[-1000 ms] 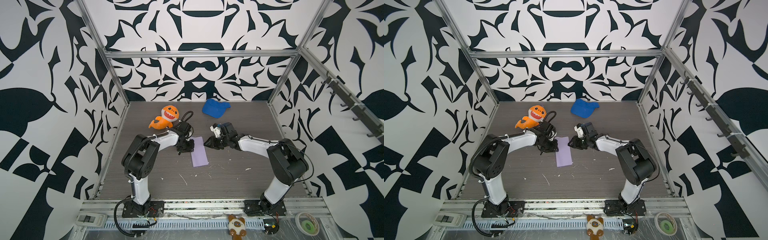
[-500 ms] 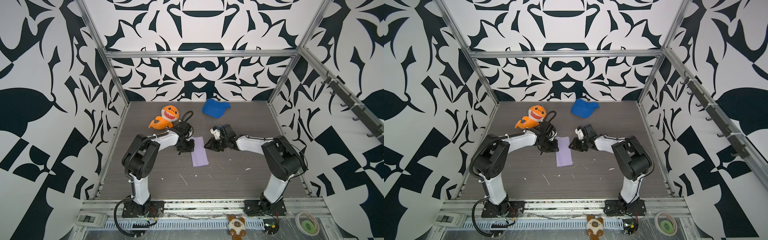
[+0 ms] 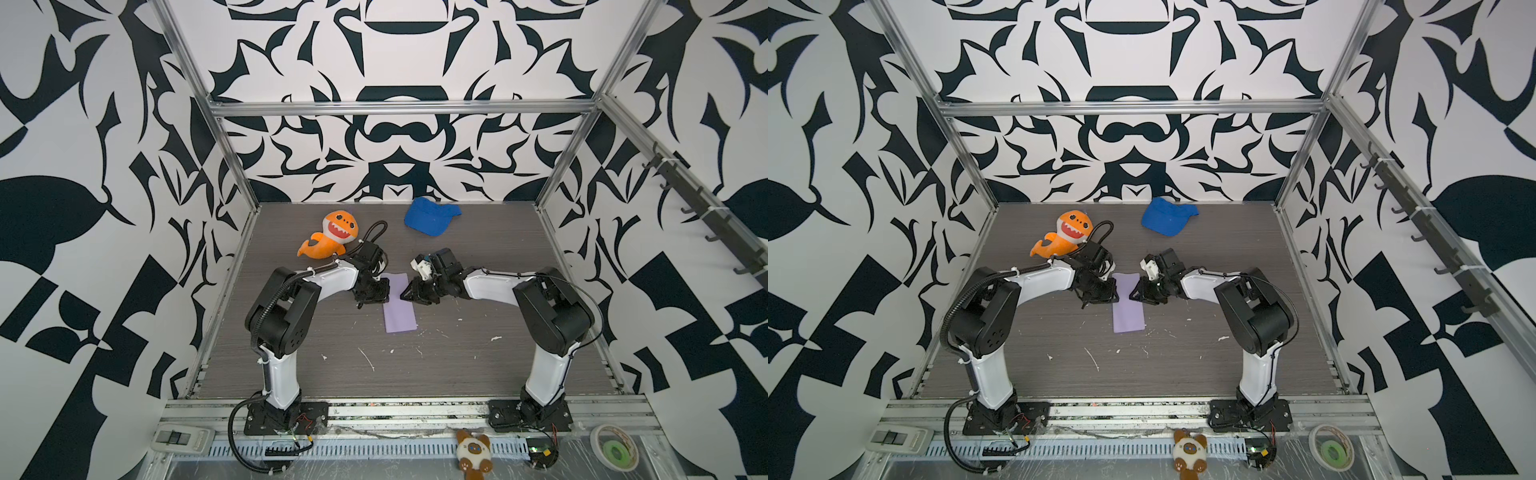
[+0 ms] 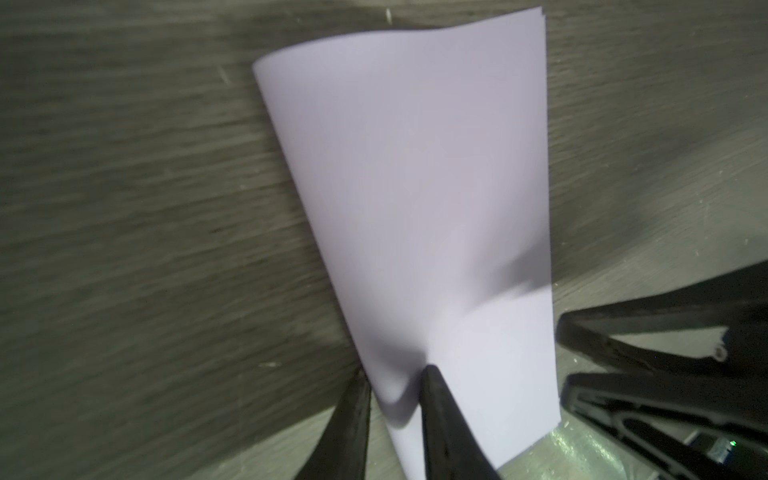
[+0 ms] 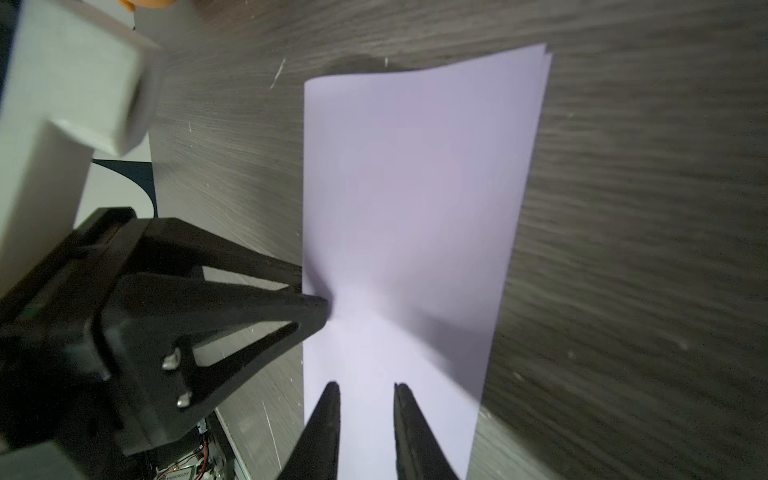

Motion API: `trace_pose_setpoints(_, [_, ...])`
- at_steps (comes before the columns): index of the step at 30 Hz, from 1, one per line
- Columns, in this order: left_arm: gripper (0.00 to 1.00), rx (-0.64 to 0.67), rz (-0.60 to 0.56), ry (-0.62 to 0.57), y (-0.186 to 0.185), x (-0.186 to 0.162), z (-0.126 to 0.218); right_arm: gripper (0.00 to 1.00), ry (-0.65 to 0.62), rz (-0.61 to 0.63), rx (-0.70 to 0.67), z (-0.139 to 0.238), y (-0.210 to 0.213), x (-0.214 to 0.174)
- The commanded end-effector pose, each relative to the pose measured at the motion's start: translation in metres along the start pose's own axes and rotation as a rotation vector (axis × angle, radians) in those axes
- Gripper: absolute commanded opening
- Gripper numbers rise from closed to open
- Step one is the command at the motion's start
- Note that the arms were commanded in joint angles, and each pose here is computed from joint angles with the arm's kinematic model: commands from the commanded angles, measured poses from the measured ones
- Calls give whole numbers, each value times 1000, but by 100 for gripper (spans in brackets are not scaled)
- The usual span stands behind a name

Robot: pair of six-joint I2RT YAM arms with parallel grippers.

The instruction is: Fold a paper plane with a square sheet of paper (pick it up from the middle)

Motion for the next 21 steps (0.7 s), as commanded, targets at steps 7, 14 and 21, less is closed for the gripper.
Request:
trace_pose_setpoints(7, [26,164,55,202,46,-54,-32,26,20,7,-16,-4,0,2])
trace_pose_setpoints(14, [26,168,57,194,45,-52,-29,25,51,-12,-73,-9,-17,-6])
trace_pose_setpoints(21, [26,149,56,169,38,-44,-23,25,72,-18,-89,-11,-22,-11])
Point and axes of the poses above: each gripper's point midway between its finger pads, its own z axis back along the fingers, its own y axis along the line the jaws close on, x = y × z, the point moved 1 cm from there along z, back along the fingers, and after that the axes turned 3 degrees about -z, right-handed, at the moved point
